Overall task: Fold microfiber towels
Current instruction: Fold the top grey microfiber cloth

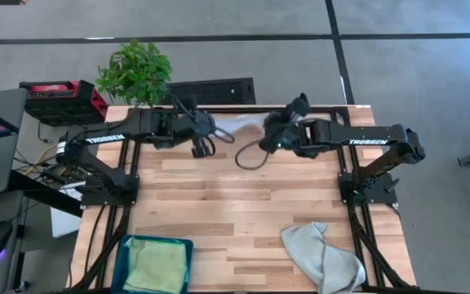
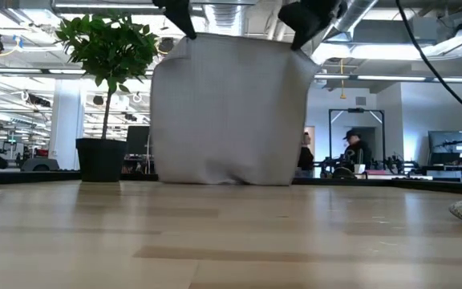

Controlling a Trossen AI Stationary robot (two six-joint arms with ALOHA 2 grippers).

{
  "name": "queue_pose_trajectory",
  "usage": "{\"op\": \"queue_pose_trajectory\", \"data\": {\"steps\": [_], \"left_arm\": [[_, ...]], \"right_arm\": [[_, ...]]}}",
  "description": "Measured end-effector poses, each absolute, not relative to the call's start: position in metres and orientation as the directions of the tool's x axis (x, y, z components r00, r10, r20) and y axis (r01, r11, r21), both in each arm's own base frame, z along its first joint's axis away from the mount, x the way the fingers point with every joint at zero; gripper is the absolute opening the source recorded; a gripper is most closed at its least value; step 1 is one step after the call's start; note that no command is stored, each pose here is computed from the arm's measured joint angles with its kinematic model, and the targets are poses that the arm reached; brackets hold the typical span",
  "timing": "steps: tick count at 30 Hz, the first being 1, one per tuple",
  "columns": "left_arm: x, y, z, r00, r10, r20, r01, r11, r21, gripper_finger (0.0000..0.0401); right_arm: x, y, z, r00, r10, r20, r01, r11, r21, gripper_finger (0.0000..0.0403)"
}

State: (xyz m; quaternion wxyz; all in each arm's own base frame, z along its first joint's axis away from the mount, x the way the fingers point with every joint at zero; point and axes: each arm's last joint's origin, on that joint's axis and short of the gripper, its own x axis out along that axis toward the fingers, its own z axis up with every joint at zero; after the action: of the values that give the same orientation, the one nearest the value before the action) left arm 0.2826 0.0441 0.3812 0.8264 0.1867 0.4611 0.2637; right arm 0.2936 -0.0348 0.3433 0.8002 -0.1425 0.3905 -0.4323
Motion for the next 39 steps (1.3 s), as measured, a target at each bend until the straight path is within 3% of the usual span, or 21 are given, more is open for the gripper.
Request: {"op": "queue_pose_trajectory", "data": {"steps": [11, 19, 33, 39], "left_arm": [[0.283, -0.012, 0.321, 0.417, 0.399, -0.816, -0.199, 0.917, 0.346, 0.0], [0.276, -0.048, 0.275, 0.393, 0.243, -0.887, -0.154, 0.968, 0.197, 0.0], [0.267, -0.086, 0.218, 0.482, 0.086, -0.872, -0.159, 0.987, 0.01, 0.0], [0.266, -0.081, 0.213, 0.475, 0.133, -0.87, -0.222, 0.975, 0.028, 0.0]], "right_arm": [[0.286, 0.029, 0.287, 0.404, -0.589, -0.7, 0.475, 0.789, -0.39, 0.0008], [0.285, 0.072, 0.256, 0.547, -0.395, -0.738, 0.347, 0.909, -0.23, 0.0008], [0.272, 0.089, 0.197, 0.621, -0.262, -0.739, 0.373, 0.928, -0.016, 0.0008], [0.273, 0.081, 0.193, 0.618, -0.291, -0.73, 0.4, 0.916, -0.025, 0.0008]]}}
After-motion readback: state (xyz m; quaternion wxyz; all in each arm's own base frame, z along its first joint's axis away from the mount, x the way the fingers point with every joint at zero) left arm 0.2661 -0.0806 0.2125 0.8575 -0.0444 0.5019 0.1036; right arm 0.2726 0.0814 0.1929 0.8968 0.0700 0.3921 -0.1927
